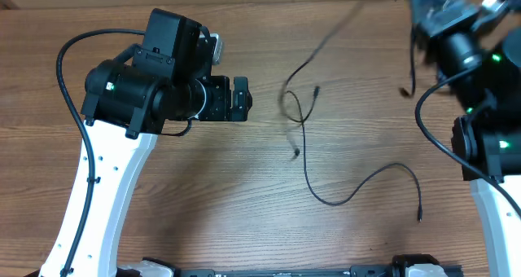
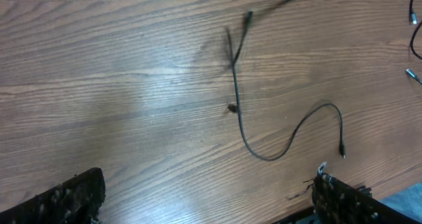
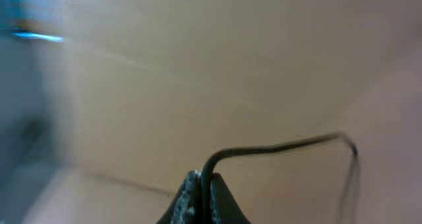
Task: Untangle cables
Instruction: 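Hold the lead raised at the right edge with the right gripper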
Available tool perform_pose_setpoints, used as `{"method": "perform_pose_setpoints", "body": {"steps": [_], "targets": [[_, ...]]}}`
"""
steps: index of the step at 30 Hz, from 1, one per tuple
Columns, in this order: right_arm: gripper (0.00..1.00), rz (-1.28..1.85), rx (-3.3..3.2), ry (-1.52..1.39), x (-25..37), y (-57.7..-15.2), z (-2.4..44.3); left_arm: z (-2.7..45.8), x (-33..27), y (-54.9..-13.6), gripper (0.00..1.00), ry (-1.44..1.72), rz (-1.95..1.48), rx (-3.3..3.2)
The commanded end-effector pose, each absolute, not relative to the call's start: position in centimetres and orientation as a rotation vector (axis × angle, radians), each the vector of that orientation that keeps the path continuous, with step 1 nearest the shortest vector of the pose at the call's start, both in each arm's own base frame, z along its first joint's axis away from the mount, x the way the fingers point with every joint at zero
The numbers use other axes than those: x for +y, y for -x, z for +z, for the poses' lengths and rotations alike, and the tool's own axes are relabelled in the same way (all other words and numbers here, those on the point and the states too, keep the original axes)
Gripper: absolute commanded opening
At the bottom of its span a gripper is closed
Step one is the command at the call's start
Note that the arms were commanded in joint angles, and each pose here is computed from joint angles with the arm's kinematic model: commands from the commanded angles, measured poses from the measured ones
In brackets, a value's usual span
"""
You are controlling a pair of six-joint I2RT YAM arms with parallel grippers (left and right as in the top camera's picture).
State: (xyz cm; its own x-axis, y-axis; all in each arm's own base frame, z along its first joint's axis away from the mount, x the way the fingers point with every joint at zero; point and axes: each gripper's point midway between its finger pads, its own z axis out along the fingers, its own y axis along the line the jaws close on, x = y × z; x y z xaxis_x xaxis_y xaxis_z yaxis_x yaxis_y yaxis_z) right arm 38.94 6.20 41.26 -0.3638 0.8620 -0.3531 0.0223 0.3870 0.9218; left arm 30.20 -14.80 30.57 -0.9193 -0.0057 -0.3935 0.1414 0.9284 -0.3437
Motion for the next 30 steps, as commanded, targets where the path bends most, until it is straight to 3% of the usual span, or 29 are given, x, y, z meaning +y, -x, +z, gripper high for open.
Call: {"method": "perform_pose_setpoints", "body": {"steps": [1, 5, 10, 15, 19, 24, 30], "targets": [[0.04, 1.034, 1.826, -0.803, 6.3, -38.0, 38.5, 30.5, -14.6, -30.4, 1.0, -0.11, -0.507, 2.688], [0.04, 1.158, 1.938, -0.734, 9.2, -36.5, 37.7, 30.5, -14.6, -30.4, 1.0, -0.11, -0.507, 2.688], [0.04, 1.487, 1.901, -0.629, 12.5, -35.0, 41.4, 30.5, -14.6, -30.4, 1.0, -0.11, -0.507, 2.688], [0.04, 1.738, 1.654, -0.297, 14.4, -32.9, 50.0, 30.5, -14.6, -30.4, 1.0, -0.11, -0.507, 2.688], [0.04, 1.707, 1.352, -0.047, 13.8, -30.6, 56.6, 30.5, -14.6, -30.4, 0.99, -0.11, -0.507, 2.688], [0.04, 1.663, 1.252, -0.154, 11.7, -31.5, 57.9, 30.5, -14.6, -30.4, 1.0, -0.11, -0.507, 2.688], [0.04, 1.519, 1.263, -0.519, 6.9, -35.9, 54.7, 30.5, -14.6, -30.4, 1.0, -0.11, -0.507, 2.688]]}}
